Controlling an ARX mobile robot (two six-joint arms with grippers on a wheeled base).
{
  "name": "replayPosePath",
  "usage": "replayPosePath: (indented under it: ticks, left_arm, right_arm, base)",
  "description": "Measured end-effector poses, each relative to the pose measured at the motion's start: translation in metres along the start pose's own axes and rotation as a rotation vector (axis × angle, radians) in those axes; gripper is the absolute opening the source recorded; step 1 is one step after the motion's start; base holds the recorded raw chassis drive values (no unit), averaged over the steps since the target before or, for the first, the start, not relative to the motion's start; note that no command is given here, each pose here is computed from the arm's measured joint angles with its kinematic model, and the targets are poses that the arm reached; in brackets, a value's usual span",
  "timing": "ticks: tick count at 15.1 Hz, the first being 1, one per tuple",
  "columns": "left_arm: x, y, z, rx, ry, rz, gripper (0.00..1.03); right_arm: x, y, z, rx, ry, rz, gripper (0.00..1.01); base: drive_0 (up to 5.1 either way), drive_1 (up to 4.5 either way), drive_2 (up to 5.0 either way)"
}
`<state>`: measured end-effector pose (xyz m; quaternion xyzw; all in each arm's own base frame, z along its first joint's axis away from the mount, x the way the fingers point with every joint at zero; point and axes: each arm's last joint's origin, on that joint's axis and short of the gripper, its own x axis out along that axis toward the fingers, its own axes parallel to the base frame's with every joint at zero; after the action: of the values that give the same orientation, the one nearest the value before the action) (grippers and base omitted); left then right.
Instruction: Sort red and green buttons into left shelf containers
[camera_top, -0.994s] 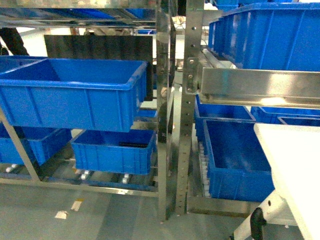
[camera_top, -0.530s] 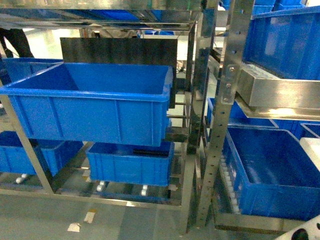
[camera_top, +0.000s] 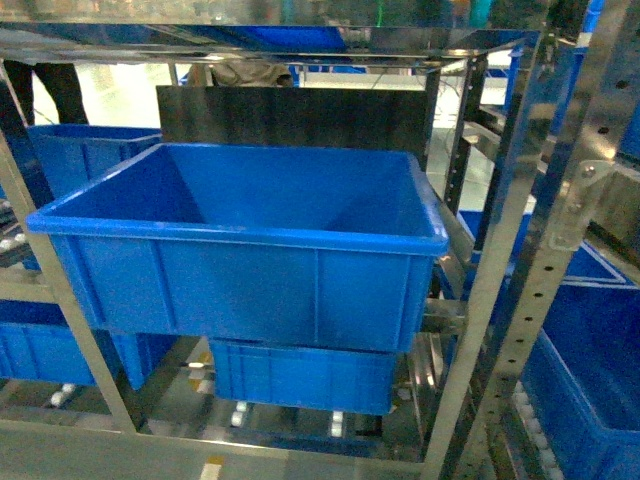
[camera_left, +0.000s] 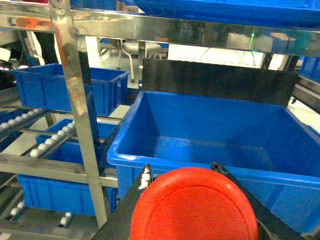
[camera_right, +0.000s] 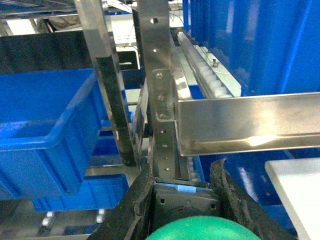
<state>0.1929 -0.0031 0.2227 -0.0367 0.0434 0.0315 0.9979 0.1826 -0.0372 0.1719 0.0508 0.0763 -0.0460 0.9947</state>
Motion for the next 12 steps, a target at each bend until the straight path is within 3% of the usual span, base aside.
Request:
replayPosePath:
  ticks: [12]
  left_arm:
    - [-0.0001, 0.0, 0.0002, -0.001, -0.002, 0.0, 0.3]
  right_arm:
    - [-0.0002, 0.0001, 0.0006, -0.001, -0.004, 0.0, 0.29]
  base:
    - [-4.5, 4.14, 0.0]
